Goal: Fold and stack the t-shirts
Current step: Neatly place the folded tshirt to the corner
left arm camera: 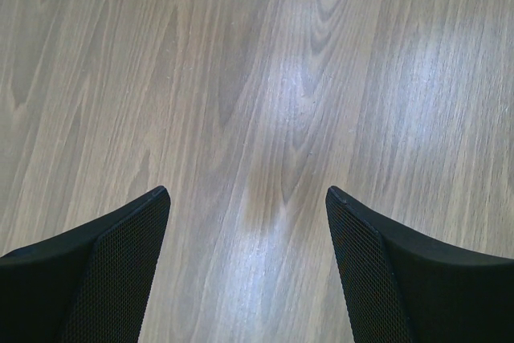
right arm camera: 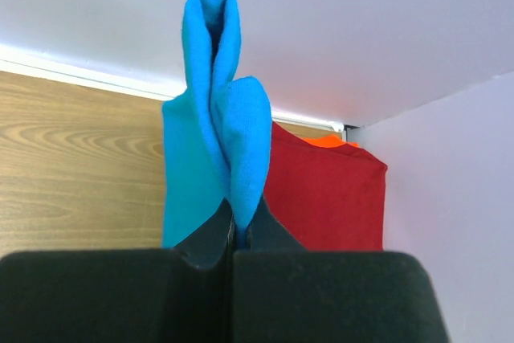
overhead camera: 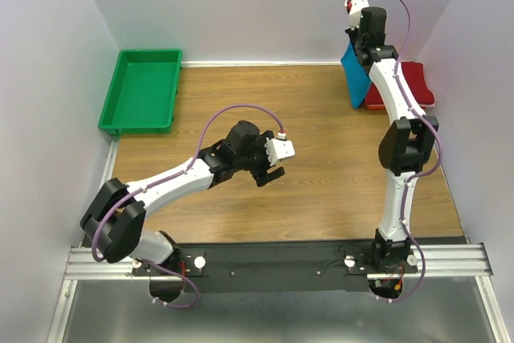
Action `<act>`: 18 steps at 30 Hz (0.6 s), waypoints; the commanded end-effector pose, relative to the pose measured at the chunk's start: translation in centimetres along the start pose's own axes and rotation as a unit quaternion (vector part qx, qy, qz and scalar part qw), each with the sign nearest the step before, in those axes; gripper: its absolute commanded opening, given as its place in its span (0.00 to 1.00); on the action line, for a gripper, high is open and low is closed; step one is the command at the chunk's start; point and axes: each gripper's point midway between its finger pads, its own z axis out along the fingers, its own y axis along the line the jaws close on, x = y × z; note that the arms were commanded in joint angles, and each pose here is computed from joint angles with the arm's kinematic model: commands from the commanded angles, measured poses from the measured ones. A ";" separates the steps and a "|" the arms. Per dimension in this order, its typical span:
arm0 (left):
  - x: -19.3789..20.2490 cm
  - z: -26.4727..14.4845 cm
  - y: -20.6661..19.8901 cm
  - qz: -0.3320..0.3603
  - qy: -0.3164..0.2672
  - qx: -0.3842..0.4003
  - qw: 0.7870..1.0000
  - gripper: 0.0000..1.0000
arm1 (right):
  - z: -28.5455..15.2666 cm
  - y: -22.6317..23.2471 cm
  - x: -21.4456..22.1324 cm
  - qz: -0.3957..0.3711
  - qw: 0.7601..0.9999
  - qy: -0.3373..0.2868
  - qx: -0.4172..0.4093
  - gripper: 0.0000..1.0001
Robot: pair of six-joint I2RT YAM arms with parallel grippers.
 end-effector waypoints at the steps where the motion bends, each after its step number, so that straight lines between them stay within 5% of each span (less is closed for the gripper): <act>1: -0.2 -0.5 0.2 0.013 -0.003 -0.012 1.000 0.86 | -3.0 -3.7 -3.8 0.008 0.999 -0.036 0.038 0.00; 18: -0.1 -0.6 0.2 0.018 -0.006 -0.013 1.000 0.86 | -6.7 -5.9 -6.7 0.004 0.997 -0.063 0.043 0.00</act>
